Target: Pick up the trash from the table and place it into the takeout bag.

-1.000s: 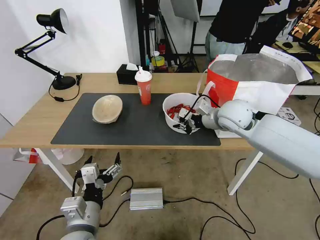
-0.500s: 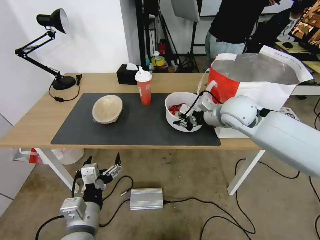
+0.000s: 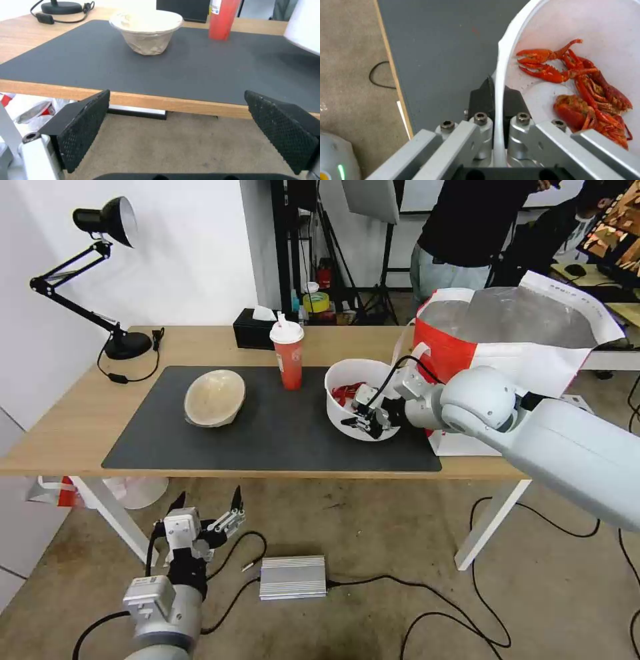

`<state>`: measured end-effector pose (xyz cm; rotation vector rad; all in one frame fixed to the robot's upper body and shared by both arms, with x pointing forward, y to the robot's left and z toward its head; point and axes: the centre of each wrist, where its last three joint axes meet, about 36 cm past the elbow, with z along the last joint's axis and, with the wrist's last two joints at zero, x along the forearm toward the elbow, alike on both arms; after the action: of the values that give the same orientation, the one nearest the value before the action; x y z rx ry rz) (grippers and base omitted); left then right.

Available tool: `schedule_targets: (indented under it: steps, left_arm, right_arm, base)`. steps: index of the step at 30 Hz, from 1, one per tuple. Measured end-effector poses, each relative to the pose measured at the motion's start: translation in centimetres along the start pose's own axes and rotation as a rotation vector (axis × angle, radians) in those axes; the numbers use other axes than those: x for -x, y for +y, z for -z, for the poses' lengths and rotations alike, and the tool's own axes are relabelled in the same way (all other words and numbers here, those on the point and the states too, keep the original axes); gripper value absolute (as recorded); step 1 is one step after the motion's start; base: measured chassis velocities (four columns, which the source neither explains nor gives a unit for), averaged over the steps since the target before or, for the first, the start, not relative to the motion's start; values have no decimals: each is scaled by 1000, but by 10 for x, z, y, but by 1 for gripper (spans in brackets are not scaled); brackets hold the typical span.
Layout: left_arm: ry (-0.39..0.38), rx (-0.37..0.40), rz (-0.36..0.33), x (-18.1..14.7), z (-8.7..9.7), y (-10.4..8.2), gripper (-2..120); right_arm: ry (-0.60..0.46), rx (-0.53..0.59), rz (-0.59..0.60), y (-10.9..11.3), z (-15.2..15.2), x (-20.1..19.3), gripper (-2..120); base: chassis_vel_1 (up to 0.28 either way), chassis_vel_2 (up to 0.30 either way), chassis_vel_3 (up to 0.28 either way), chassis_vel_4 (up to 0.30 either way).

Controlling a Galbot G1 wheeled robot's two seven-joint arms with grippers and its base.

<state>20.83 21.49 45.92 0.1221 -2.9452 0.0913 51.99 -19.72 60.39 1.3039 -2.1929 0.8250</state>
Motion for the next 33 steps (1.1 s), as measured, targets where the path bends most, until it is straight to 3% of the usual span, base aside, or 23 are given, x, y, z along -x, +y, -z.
schedule_targets:
  steps: [12, 17, 21, 23, 33]
  left_arm:
    - [4, 1, 2, 1, -2, 0, 98]
    - [4, 0, 3, 1, -2, 0, 103]
    - [1, -1, 3, 1, -2, 0, 97]
    - [0, -2, 3, 1, -2, 0, 101]
    - [-1, -3, 7, 1, -1, 1, 99]
  right_arm:
    - [-25, -31, 11, 5, 13, -5, 0]
    - [-35, -44, 8, 5, 19, -9, 0]
    - [-45, -54, 13, 6, 24, -12, 0]
    - [-52, -57, 17, 7, 27, -13, 0]
    - [-74, -75, 22, 8, 38, -17, 0]
  base:
    - [0, 0, 0, 0]
    - [0, 0, 0, 0]
    - [0, 0, 0, 0]
    - [0, 0, 0, 0]
    - [0, 0, 0, 0]
